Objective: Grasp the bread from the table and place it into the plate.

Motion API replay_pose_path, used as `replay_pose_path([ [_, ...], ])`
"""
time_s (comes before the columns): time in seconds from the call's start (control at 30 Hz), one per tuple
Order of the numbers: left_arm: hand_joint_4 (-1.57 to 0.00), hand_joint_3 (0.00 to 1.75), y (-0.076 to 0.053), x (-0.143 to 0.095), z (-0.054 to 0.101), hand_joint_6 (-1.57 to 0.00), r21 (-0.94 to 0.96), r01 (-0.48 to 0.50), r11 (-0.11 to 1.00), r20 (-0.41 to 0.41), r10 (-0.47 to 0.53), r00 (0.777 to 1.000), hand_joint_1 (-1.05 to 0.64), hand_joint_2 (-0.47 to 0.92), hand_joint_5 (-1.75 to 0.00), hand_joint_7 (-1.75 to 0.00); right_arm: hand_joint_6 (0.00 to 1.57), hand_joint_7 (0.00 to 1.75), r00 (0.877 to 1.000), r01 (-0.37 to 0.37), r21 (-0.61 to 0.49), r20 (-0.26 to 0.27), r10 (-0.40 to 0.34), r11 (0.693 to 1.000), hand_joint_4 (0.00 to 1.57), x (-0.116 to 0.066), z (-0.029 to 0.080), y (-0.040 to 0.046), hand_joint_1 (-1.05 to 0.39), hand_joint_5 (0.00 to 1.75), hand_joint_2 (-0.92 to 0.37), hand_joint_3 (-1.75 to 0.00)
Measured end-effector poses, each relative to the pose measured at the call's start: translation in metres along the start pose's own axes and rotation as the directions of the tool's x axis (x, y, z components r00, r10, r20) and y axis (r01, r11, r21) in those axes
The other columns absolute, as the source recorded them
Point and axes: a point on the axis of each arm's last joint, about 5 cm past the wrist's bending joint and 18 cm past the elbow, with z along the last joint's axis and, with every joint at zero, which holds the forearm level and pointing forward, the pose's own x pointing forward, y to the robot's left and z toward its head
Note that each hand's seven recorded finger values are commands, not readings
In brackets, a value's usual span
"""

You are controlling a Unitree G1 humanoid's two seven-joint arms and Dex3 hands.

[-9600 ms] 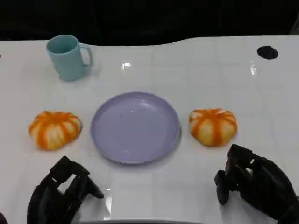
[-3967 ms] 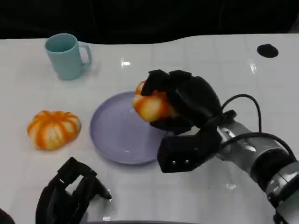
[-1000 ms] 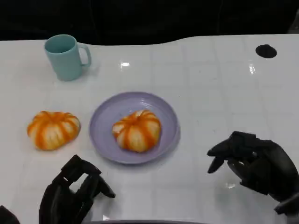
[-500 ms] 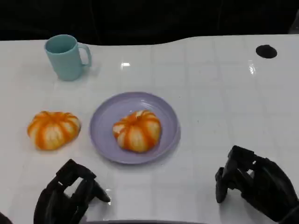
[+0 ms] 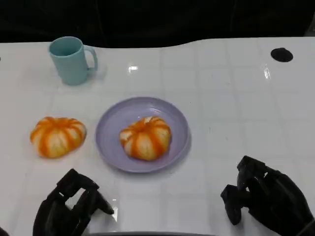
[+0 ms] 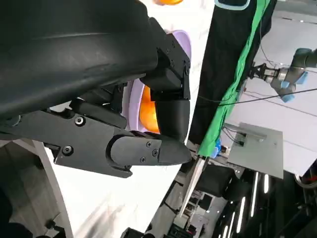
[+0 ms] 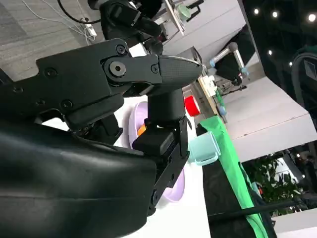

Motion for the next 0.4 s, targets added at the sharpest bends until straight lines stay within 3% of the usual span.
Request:
replay_pose_path([
  [0.4, -0.62, 0.28, 0.0032, 0.0055, 0.0016, -0.47, -0.003, 0.002, 1.0, -0.002, -0.002, 1.0, -0.54, 0.92, -1.75, -1.57, 0.73, 1.75, 1.0, 0.012, 0.005, -0.003, -0.012, 1.0, 0.95, 0.0031, -0.0006, -0.0039, -0.51, 1.75, -0.92, -0.36],
])
